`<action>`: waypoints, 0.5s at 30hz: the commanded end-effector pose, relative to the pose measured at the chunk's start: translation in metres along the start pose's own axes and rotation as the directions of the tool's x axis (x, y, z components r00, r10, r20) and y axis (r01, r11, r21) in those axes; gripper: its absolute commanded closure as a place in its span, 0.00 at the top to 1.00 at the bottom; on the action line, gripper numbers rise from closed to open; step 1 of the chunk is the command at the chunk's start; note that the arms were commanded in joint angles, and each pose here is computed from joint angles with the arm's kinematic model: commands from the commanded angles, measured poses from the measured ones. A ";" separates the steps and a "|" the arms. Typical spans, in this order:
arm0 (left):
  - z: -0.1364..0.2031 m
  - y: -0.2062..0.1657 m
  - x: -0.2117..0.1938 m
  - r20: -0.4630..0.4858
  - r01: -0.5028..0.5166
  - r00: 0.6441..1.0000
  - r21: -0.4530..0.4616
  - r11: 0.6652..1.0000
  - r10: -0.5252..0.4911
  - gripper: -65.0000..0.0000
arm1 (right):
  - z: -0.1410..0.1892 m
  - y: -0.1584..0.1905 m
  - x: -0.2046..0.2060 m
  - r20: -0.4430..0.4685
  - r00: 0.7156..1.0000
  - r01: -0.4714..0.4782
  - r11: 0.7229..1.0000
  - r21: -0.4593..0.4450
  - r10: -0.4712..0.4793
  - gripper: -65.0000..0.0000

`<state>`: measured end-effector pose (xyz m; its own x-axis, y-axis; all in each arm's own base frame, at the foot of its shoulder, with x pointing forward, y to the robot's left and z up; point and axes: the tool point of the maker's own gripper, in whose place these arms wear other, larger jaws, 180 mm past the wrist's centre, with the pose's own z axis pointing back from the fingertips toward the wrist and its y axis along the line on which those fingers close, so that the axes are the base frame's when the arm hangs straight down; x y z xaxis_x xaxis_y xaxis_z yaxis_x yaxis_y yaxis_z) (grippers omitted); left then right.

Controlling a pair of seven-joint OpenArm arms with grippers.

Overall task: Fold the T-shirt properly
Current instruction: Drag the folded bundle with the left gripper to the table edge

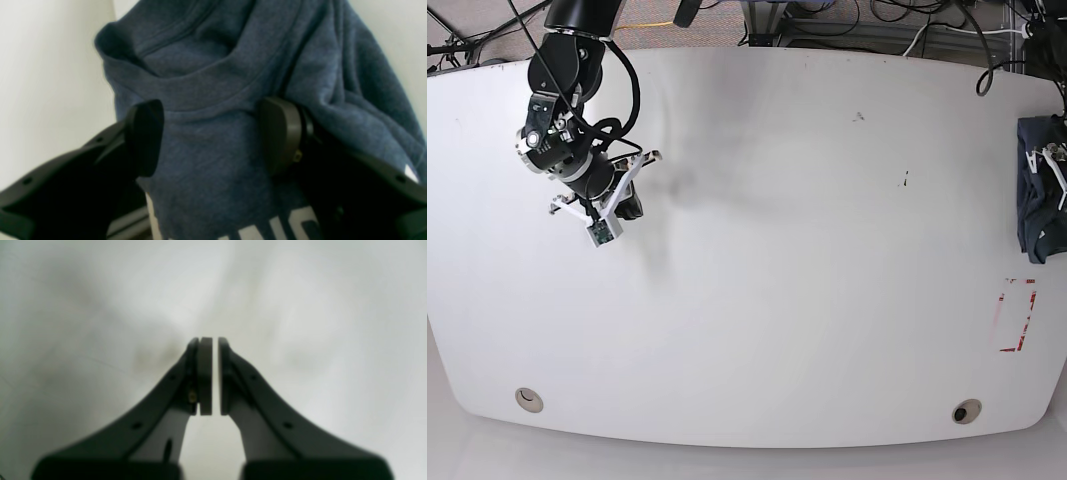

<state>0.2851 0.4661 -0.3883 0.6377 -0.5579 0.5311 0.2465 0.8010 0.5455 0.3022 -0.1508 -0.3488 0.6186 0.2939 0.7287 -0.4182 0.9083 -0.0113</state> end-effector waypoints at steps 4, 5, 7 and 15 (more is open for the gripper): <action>0.009 0.030 0.035 0.080 -0.048 0.996 -0.026 0.999 0.049 0.66 | 0.004 -0.004 0.019 0.063 0.998 -0.017 1.000 -0.011 0.018 0.04; 0.010 0.033 0.050 0.120 -0.048 0.991 -0.023 0.999 0.050 0.66 | 0.004 -0.005 0.021 0.065 0.998 -0.020 1.000 -0.017 0.021 0.04; 0.014 0.034 0.075 0.181 -0.030 0.983 -0.019 0.999 0.033 0.66 | 0.004 -0.007 0.023 0.082 0.996 -0.023 1.000 -0.022 0.024 0.04; 0.027 -0.010 0.161 0.411 -0.003 0.912 -0.056 0.998 0.025 0.66 | 0.007 -0.013 0.028 0.197 0.976 -0.071 0.992 -0.104 0.090 0.04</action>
<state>0.3554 0.3758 -0.3150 0.3660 -0.5660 0.7387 0.2965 0.8233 0.4839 0.3148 -0.1577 -0.3342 0.4878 0.3134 0.8148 -0.3996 0.9100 -0.1108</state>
